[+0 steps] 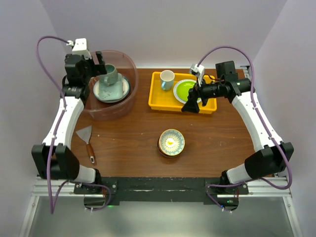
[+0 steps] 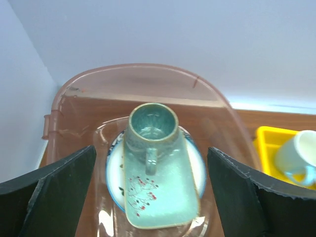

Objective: Place the mixed dishes into the plastic bin
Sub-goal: Place the cup in the plastic bin, then pick up the bowl from the center of the board.

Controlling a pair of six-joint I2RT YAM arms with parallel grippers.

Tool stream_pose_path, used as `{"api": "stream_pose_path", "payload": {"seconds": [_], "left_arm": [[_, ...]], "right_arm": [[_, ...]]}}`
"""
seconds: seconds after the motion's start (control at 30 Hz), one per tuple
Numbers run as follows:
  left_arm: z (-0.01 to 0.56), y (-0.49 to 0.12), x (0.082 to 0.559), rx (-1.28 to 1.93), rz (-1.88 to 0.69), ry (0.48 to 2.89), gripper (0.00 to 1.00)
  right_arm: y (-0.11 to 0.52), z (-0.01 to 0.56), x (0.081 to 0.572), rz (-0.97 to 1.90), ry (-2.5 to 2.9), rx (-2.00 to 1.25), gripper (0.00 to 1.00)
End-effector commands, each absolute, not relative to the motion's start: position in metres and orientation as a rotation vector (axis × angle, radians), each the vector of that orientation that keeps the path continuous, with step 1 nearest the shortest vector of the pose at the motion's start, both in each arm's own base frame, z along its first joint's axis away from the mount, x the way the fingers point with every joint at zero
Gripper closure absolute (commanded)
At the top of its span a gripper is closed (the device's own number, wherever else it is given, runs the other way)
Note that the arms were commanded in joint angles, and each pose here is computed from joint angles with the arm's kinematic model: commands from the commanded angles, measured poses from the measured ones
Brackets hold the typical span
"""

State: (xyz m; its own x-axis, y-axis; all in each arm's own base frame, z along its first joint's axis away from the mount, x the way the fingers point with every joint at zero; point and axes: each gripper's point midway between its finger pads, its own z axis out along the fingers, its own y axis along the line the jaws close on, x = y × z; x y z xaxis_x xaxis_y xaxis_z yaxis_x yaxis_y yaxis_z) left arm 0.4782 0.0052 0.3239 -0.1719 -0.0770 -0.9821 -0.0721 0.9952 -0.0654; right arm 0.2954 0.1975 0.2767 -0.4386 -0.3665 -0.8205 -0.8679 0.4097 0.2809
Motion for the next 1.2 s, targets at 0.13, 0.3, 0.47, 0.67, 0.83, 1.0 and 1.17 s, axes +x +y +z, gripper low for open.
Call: {"api": "stream_pose_path", "payload": {"seconds": [0.13, 0.3, 0.47, 0.67, 0.83, 1.0, 1.17], "left_arm": [[0.356, -0.030, 0.413, -0.130, -0.286, 1.662, 0.00], [0.357, -0.052, 0.378, -0.121, -0.443, 1.660, 0.00], [0.352, -0.058, 0.349, -0.141, -0.501, 1.672, 0.00], [0.335, -0.063, 0.325, -0.170, -0.544, 1.721, 0.00], [0.319, -0.075, 0.307, -0.157, -0.625, 1.751, 0.00], [0.309, -0.089, 0.295, -0.142, -0.732, 1.748, 0.00], [0.308, -0.101, 0.291, -0.098, -0.812, 1.764, 0.00]], "right_arm": [[0.198, 0.278, 0.258, 0.996, 1.791, -1.283, 0.02], [0.195, 0.262, 0.237, 1.014, 1.690, -1.422, 0.02], [0.189, 0.240, 0.220, 1.018, 1.639, -1.530, 0.02], [0.185, 0.220, 0.219, 0.980, 1.637, -1.585, 0.02], [0.183, 0.207, 0.222, 0.928, 1.673, -1.606, 0.02], [0.186, 0.198, 0.225, 0.873, 1.700, -1.625, 0.02], [0.193, 0.189, 0.225, 0.801, 1.724, -1.661, 0.02]]}}
